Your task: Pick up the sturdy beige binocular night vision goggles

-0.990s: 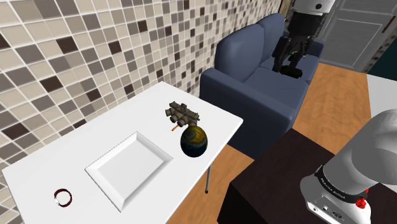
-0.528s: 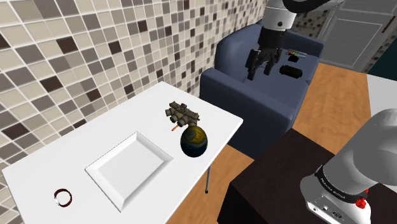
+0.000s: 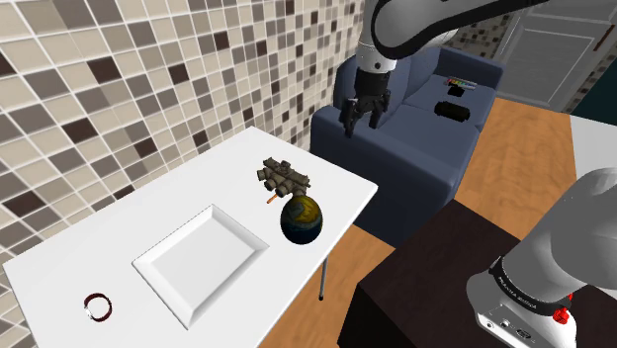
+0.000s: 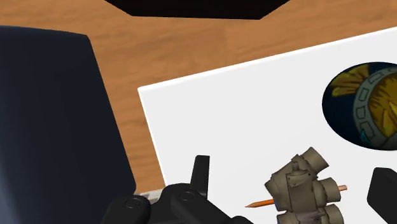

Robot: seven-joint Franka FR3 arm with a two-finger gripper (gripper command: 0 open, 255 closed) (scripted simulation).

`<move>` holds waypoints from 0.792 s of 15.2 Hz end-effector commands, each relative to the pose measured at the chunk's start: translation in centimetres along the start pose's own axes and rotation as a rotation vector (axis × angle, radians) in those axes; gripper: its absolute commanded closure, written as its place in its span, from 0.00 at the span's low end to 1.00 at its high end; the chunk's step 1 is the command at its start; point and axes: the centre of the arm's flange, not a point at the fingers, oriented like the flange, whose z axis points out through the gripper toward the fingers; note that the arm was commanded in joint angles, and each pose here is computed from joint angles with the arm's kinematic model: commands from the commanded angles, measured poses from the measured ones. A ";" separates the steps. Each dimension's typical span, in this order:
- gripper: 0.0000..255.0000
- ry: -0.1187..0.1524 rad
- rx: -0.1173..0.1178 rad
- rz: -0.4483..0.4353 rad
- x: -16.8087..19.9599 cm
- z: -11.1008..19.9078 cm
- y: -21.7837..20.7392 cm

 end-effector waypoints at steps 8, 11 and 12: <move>0.00 -0.003 -0.028 -0.067 8.3 6.7 -5.5; 0.00 -0.004 -0.037 -0.090 11.1 9.0 -7.4; 0.00 -0.004 -0.040 -0.097 12.0 9.8 -8.0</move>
